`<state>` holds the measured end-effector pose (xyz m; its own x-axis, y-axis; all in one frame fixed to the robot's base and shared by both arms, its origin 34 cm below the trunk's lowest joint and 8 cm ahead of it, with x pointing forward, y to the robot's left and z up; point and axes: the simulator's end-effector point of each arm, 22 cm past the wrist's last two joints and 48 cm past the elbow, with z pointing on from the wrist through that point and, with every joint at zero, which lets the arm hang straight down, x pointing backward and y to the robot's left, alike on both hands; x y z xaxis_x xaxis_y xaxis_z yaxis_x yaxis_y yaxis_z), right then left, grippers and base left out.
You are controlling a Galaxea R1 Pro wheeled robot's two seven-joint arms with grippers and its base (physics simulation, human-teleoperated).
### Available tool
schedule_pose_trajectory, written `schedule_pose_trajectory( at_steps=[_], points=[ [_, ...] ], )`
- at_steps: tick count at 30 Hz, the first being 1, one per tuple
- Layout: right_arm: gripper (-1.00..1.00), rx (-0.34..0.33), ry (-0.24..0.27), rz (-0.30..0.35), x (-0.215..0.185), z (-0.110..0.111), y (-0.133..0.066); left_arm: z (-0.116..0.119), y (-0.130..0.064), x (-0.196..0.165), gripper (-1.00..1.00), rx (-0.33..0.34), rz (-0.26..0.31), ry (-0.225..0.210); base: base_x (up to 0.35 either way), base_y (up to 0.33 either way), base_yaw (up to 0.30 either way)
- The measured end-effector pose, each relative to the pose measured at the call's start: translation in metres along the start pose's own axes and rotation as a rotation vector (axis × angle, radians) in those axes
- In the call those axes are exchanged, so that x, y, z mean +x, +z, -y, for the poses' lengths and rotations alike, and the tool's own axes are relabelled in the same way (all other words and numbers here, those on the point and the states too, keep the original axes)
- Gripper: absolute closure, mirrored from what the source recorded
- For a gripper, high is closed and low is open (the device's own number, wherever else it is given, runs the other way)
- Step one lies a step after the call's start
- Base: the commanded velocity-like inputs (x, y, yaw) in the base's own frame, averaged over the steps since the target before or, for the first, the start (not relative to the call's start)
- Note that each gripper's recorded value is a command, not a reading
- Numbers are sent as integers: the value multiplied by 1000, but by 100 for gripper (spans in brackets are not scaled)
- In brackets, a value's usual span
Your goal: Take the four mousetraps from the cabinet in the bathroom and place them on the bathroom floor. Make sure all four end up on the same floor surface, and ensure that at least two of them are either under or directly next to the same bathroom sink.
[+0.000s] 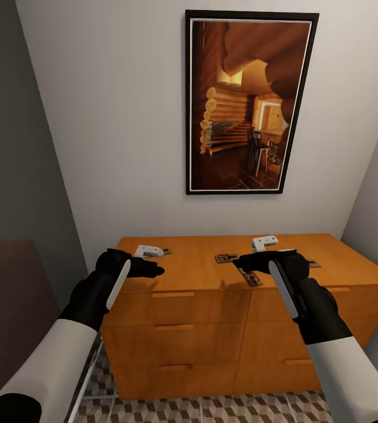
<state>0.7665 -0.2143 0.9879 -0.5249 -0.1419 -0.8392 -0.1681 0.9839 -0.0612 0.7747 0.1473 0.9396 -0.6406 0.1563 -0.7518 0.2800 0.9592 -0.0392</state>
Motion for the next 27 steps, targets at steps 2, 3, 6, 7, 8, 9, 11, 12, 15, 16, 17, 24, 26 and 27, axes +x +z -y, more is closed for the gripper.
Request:
schedule_pose_trajectory(
  at_steps=[2, 3, 6, 7, 8, 9, 11, 12, 15, 16, 17, 24, 26, 27],
  points=[
    [-100, 1, 0, 0, 0, 0, 0, 0, 0, 0, -100, 0, 0, 0, 0, 0, 0],
    [-100, 1, 0, 0, 0, 0, 0, 0, 0, 0, -100, -1, 0, 0, 0, 0, 0],
    [-100, 2, -1, -1, 0, 0, 0, 0, 0, 0, -100, -1, 0, 0, 0, 0, 0],
    [-100, 2, -1, -1, 0, 0, 0, 0, 0, 0, -100, -1, 0, 0, 0, 0, 0],
    [-100, 2, -1, -2, 1, 0, 0, 0, 0, 0, -100, -1, 0, 0, 0, 0, 0],
    [-100, 2, -1, -2, 1, 1, 1, 0, 0, 0, -100, -1, 0, 0, 0, 0, 0],
    [-100, 3, 0, -3, 1, 1, 1, 0, 0, 0, -100, -1, 0, 0, 0, 0, 0],
    [-100, 3, -1, -4, 1, 1, 1, 0, 0, 0, -100, -1, 0, 0, 0, 0, 0],
    [-100, 3, -1, -4, 1, 1, 1, 0, 0, 0, -100, -1, 0, 0, 0, 0, 0],
    [-100, 4, -1, -4, 2, 1, 1, 0, 0, 0, -100, -1, 0, 0, 0, 0, 0],
    [-100, 4, -1, -5, 2, 1, 1, 0, 0, 0, -100, -1, 0, 0, 0, 0, 0],
    [-100, 3, 1, -12, 4, 1, 3, -1, 0, 0, -100, -1, 0, -1, 0, 0, 0],
    [-100, 2, 2, -14, 5, 1, 3, -1, 0, 0, -100, -1, 0, -1, 0, 0, 0],
    [-100, 1, 2, -14, 5, 1, 3, -1, 0, 0, -100, -1, 0, -1, 0, 0, 0]
  ],
)
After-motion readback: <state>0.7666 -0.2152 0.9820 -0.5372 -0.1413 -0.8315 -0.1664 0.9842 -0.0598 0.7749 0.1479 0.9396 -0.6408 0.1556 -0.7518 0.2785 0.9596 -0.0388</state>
